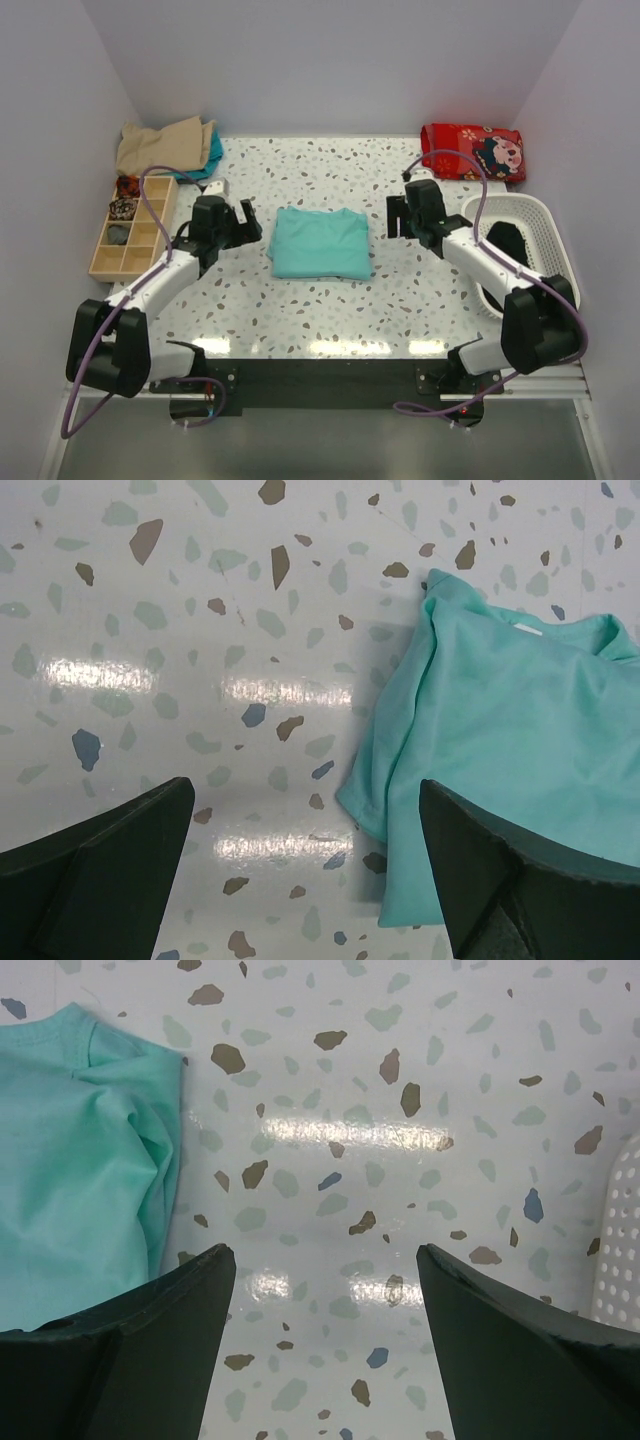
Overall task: Fold and stack the t-shirts
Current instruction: Smooth out wrinkles on the folded tshirt
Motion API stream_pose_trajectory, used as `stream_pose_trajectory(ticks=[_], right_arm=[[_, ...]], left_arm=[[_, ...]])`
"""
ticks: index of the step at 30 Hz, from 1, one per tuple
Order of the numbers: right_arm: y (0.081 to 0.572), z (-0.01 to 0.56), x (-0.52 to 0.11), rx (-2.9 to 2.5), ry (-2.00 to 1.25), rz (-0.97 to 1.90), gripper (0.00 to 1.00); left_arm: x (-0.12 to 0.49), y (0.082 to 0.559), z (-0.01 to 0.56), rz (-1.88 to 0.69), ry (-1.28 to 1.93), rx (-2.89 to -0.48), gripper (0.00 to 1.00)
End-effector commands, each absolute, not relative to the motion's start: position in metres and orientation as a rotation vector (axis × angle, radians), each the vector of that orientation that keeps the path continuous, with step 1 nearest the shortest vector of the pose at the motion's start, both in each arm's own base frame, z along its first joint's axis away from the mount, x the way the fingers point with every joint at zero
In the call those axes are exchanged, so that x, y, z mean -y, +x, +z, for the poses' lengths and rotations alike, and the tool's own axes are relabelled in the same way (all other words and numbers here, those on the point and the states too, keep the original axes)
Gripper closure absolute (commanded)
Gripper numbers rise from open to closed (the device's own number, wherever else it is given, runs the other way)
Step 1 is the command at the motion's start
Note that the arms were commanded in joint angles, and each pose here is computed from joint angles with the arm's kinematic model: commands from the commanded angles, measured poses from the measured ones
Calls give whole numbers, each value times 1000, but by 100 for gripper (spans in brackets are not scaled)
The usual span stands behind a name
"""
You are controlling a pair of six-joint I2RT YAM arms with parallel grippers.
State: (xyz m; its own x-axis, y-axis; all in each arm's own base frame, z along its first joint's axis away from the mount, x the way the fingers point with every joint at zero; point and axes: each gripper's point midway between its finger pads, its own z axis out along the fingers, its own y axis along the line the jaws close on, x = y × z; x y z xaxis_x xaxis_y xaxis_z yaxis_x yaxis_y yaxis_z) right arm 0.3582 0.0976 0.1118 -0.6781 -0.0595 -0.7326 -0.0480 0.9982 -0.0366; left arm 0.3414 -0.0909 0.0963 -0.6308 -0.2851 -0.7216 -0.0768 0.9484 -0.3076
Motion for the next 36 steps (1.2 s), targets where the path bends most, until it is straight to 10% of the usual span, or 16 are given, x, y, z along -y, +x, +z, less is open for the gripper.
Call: stream_pose_trajectory(ticks=[1, 36], right_arm=[[374, 133, -102, -2275, -25, 2, 22], [343, 48, -155, -2540, -128, 361, 20]], left_arm=[[100, 363, 123, -350, -192, -2174, 0], [161, 333, 75, -644, -54, -2164, 2]])
